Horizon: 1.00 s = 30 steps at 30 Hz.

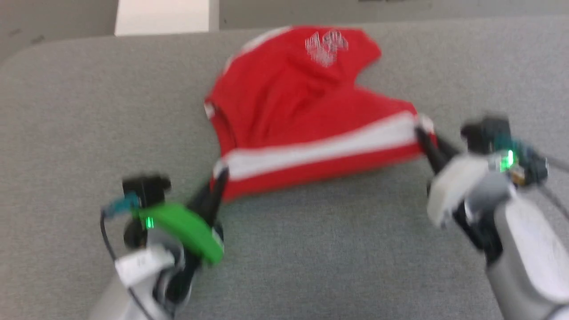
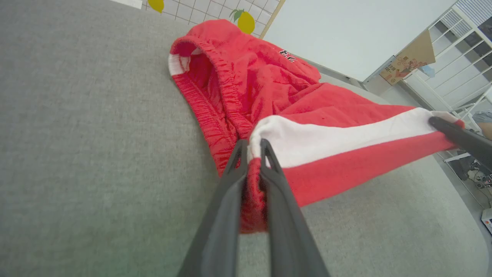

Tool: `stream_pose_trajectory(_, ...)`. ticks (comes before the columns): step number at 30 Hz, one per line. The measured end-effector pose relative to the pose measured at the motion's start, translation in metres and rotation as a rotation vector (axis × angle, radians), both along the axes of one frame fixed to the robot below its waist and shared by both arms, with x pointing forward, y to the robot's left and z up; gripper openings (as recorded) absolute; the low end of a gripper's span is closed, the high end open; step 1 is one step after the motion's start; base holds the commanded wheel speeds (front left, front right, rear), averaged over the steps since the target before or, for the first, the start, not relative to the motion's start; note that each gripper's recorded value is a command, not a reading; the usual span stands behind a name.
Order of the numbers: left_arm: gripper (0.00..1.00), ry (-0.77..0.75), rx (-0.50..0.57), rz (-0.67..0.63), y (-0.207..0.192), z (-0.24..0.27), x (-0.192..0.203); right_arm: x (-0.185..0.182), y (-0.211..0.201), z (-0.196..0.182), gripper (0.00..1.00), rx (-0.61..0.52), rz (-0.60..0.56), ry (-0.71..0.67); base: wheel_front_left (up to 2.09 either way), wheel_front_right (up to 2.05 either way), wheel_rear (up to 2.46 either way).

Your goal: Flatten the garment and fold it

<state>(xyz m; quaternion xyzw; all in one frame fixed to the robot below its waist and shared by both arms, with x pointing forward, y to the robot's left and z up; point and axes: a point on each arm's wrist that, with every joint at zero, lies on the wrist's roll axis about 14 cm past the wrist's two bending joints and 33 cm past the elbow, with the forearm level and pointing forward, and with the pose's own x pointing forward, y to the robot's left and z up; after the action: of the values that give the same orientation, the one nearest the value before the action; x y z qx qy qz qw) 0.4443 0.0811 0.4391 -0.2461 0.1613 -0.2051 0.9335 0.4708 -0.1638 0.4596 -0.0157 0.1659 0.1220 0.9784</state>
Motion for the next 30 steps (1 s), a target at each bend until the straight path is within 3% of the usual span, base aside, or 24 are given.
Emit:
stream_pose_trajectory(11,0.0,0.297,0.014,-0.115,-0.007,-0.029,-0.132,-0.134,-0.006,-0.042,0.0,0.052,-0.044,0.309,0.0,0.0,0.0)
stream_pose_trajectory(17,0.0,0.377,0.02,-0.161,-0.008,-0.028,-0.172,-0.182,-0.013,-0.053,0.0,0.055,-0.087,0.451,0.0,0.0,0.0)
stream_pose_trajectory(23,0.0,0.264,-0.025,-0.131,-0.012,-0.004,-0.163,-0.169,-0.011,-0.027,0.0,0.058,-0.087,0.337,0.0,0.0,0.0)
stream_pose_trajectory(30,0.0,0.039,-0.032,-0.042,-0.012,0.035,-0.11,-0.116,0.006,0.01,0.0,0.011,0.001,0.164,0.0,0.0,0.0)
